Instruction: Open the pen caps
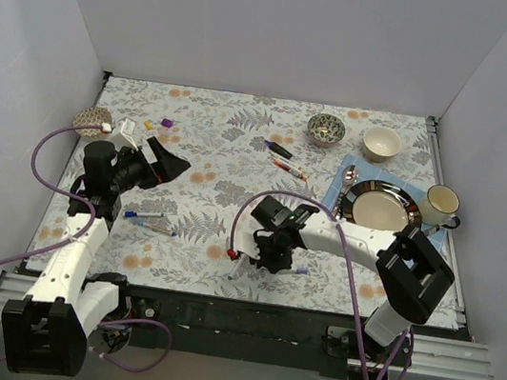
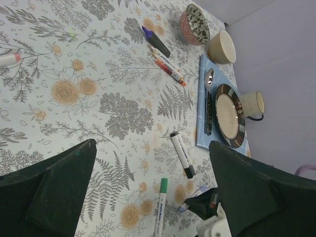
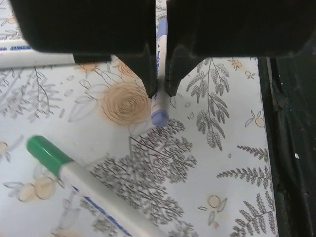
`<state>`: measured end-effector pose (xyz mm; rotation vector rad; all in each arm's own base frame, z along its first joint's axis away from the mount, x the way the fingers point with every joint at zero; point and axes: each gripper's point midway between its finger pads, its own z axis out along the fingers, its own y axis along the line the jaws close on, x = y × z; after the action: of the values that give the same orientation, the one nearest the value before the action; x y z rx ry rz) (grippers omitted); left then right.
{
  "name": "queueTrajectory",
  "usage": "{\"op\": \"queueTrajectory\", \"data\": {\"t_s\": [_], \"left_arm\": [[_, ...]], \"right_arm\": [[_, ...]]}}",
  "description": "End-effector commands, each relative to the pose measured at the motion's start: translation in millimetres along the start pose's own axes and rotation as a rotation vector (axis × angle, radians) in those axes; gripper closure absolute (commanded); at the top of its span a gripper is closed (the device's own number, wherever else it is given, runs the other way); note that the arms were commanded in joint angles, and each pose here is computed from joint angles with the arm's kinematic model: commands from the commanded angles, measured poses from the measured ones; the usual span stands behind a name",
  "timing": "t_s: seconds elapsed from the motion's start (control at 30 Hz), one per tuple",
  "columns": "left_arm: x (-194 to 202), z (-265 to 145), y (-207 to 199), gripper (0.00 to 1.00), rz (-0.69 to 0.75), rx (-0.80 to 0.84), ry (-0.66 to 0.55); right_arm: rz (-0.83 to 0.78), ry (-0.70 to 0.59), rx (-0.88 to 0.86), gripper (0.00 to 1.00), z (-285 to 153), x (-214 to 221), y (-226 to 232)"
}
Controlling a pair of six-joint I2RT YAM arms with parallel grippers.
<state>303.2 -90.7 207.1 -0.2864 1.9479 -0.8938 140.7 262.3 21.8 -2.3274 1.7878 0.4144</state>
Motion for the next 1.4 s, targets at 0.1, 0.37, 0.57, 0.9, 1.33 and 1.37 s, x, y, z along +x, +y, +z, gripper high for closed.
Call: {"op": "queueTrajectory", "data": {"t_s": [0.1, 0.37, 0.57, 0.9, 1.33, 1.37], "left_arm": [[22.8, 5.6, -20.1, 0.02, -0.109, 0.182, 0.109], [74.0, 19.9, -61.5, 0.02, -0.124, 0.305, 0.206], [115.3, 27.1, -103.1, 0.02, 0.031, 0.483, 0.129], [145.7, 81.2, -155.3, 0.02, 0.04, 0.591, 0.149], [182.7, 114.5, -194.8, 0.24, -0.013, 0.669, 0.255], [184.9, 114.1, -196.8, 0.25, -0.01, 0.675, 0.264]], "right_arm": [[0.157, -0.313, -0.005, 0.99, -68.1, -35.1, -44.0], [0.416, -0.665, 0.02, 0.99, -148.5, -42.9, -104.6], [0.655, -1.005, -0.039, 0.99, -195.8, -28.5, -154.1], [0.961, -1.337, -0.166, 0.99, -218.6, -14.5, -160.2], [1.074, -1.399, -0.144, 0.99, -218.5, 3.9, -160.1], [1.075, -1.399, -0.145, 0.99, -217.5, 3.7, -160.1]]}}
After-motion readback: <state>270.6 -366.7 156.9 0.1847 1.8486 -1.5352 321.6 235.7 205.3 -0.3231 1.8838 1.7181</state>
